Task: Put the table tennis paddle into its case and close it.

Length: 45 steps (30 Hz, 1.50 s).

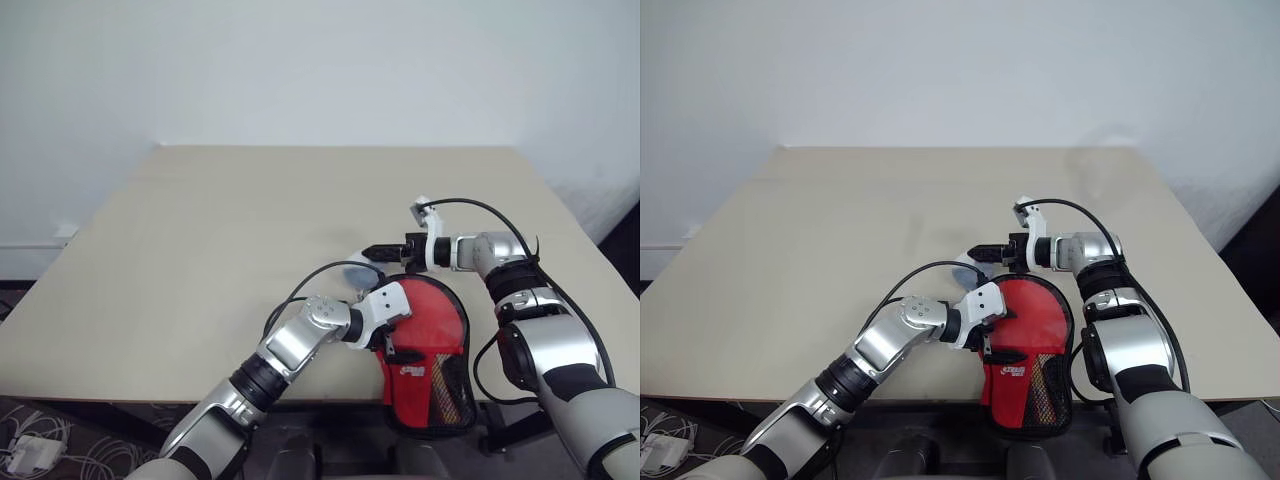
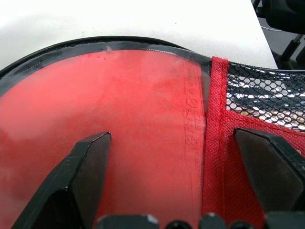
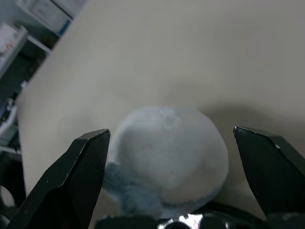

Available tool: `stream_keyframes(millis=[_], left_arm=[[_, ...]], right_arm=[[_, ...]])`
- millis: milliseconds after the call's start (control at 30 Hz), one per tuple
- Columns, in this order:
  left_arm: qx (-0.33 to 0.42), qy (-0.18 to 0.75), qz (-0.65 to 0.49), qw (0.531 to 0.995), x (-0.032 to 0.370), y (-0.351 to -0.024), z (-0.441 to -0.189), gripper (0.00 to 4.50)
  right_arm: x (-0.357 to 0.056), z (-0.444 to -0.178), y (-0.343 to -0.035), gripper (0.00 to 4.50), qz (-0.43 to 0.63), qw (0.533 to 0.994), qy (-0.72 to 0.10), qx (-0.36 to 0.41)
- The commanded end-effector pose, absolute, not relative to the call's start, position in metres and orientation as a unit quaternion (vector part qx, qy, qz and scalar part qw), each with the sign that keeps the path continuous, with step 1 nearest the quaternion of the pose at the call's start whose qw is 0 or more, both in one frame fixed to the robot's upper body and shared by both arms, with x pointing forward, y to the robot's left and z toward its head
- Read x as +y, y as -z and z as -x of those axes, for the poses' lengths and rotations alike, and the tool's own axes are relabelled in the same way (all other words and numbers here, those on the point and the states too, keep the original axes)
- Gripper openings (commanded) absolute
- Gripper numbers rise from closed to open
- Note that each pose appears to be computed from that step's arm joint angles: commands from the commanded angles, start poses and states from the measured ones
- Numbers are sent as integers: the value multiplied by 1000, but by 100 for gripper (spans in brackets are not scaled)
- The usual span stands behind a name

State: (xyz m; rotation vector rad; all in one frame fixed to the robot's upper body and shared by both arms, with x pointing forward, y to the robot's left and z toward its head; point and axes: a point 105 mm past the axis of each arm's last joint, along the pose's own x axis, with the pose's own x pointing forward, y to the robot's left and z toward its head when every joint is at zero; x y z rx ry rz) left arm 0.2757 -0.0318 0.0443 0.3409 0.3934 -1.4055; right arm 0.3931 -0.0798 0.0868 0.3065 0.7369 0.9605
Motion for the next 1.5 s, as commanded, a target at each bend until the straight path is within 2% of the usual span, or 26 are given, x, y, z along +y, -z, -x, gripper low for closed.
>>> stream_keyframes(millis=[33, 133, 233, 467, 567, 667, 867, 1167, 1333, 1500], left_arm=[[269, 612, -182, 721, -13, 0, -268, 441], [269, 610, -181, 723, -12, -1, -268, 441], [270, 609, -180, 724, -12, -1, -269, 444], [274, 606, -180, 725, -11, 0, -269, 444], [279, 606, -178, 724, -11, 2, -268, 444], [282, 606, -175, 723, -12, 3, -267, 444], [289, 605, -170, 722, -12, 5, -265, 444], [290, 603, -167, 724, -13, 4, -265, 444], [295, 598, -163, 728, -12, 4, -268, 444], [293, 596, -164, 729, -13, 4, -270, 444]], right_arm=[[-73, -397, -95, 450, -106, 814, -463, 335], [-69, -394, -89, 450, -82, 808, -470, 346], [-67, -392, -89, 394, -79, 803, -479, 345], [-70, -392, -90, 149, -76, 804, -482, 340], [-72, -396, -96, 67, -86, 811, -478, 327], [-75, -409, -111, 15, -102, 838, -451, 288], [-83, -436, -119, 10, -108, 896, -360, 237], [-110, -454, -121, 9, -39, 940, -277, 196], [-155, -462, -134, 9, -14, 961, -213, 176], [-203, -457, -140, 9, -18, 967, -174, 186]])
